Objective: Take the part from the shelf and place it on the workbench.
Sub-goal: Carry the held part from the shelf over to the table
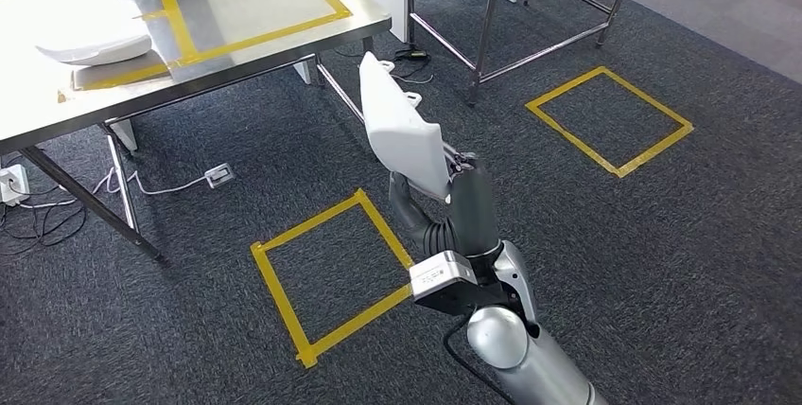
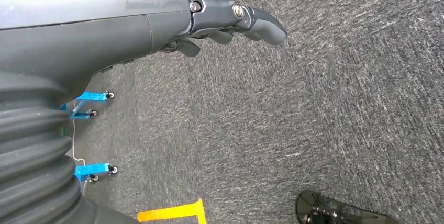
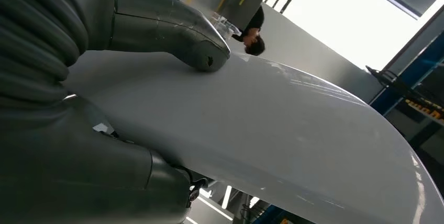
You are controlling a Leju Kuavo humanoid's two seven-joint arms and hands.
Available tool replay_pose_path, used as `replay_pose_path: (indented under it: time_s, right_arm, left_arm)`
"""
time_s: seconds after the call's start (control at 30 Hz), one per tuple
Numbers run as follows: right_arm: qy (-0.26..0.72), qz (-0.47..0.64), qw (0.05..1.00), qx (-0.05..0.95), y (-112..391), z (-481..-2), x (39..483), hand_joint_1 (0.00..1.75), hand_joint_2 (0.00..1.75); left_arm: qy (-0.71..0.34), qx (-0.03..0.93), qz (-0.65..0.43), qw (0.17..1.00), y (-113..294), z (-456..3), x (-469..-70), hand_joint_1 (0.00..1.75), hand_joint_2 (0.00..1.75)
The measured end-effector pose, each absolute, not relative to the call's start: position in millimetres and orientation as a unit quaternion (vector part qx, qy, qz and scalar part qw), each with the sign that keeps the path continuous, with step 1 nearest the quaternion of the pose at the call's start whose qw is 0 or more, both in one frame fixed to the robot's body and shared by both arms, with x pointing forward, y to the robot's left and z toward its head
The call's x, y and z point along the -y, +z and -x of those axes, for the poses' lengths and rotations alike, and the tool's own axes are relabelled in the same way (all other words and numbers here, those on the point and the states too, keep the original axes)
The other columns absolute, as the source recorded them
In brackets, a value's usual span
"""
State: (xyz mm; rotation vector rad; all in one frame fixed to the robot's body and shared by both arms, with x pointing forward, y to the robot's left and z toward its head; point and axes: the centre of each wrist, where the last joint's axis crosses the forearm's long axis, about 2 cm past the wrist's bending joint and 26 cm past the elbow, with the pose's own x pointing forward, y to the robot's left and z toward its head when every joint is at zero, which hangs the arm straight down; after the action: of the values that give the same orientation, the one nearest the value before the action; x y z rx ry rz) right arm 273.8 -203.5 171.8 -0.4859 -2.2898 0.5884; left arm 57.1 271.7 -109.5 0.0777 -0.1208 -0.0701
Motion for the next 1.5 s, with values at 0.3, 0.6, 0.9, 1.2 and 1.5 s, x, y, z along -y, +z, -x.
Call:
replay_pose_path:
  time_s: [0.3, 0.6, 0.9, 1.2, 1.5]
  right_arm:
    - [0.231, 0.182, 0.355, 0.887, 170, -271, 209, 1.75, 1.75]
    - [0.237, 0.173, 0.351, 0.889, 173, -275, 208, 1.75, 1.75]
    - [0.239, 0.158, 0.338, 0.897, 184, -287, 207, 1.75, 1.75]
    - [0.276, 0.124, 0.321, 0.898, 206, -322, 196, 1.75, 1.75]
    - [0.279, 0.138, 0.305, 0.9, 239, -346, 192, 1.75, 1.75]
  left_arm:
    - [-0.053, 0.066, -0.035, 0.996, -109, -61, -270, 0.0, 1.75]
    - [-0.051, 0.062, -0.035, 0.996, -109, -59, -269, 0.0, 1.75]
    - [-0.045, 0.06, -0.041, 0.996, -109, -56, -270, 0.0, 1.75]
    - [-0.029, 0.066, -0.04, 0.997, -110, -52, -265, 0.0, 1.75]
    - [-0.041, 0.066, -0.041, 0.996, -110, -55, -268, 0.0, 1.75]
